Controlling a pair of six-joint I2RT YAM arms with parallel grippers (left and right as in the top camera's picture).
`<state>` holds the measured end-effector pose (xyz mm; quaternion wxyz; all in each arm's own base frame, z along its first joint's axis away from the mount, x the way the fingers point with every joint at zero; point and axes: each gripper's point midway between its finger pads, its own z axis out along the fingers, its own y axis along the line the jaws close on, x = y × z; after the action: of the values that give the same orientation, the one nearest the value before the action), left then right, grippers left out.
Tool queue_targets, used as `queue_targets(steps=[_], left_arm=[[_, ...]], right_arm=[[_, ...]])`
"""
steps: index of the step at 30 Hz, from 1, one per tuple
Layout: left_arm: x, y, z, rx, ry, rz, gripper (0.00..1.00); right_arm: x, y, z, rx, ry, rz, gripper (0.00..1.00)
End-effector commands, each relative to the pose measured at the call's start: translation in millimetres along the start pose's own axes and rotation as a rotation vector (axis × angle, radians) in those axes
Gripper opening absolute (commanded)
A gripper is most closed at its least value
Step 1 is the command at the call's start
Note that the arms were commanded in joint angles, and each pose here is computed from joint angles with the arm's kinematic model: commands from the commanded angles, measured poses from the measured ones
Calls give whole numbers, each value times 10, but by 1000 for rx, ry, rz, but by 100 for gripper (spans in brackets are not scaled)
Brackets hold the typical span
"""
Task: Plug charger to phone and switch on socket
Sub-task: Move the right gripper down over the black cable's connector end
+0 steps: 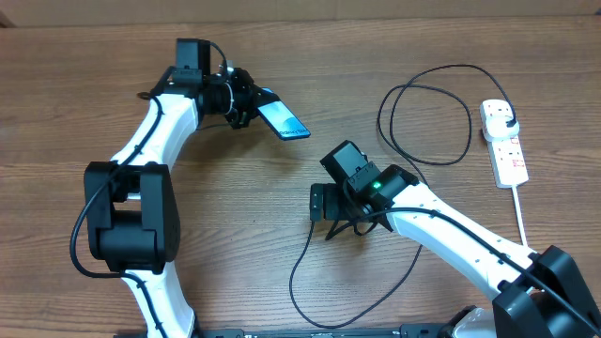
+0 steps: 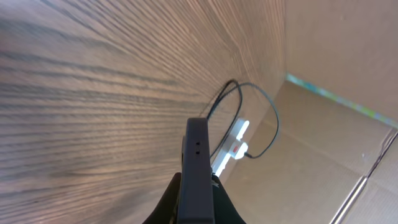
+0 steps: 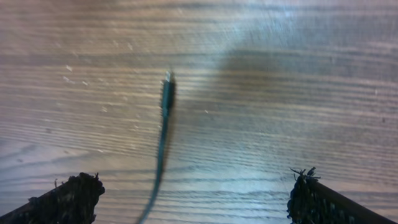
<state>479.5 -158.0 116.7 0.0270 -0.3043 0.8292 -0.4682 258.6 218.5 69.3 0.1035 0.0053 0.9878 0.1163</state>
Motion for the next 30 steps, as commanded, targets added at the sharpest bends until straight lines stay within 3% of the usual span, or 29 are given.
queue_targets(steps=[1,13,21,30], left_arm=[[-44,-80,-126,25,-22,37,4],[-196,-23,-231,20,-67,19,4],[-281,19,-316,22,-84,0,4],[-303,33,-340,22,-89,-7,4]], right_arm=[[-134,119,-124,-31,-39,11,100],[-174,300,-109,-28,5,30,100],[-149,167,138,169,72,35,100],[-208,225,235,148,53,30,94]])
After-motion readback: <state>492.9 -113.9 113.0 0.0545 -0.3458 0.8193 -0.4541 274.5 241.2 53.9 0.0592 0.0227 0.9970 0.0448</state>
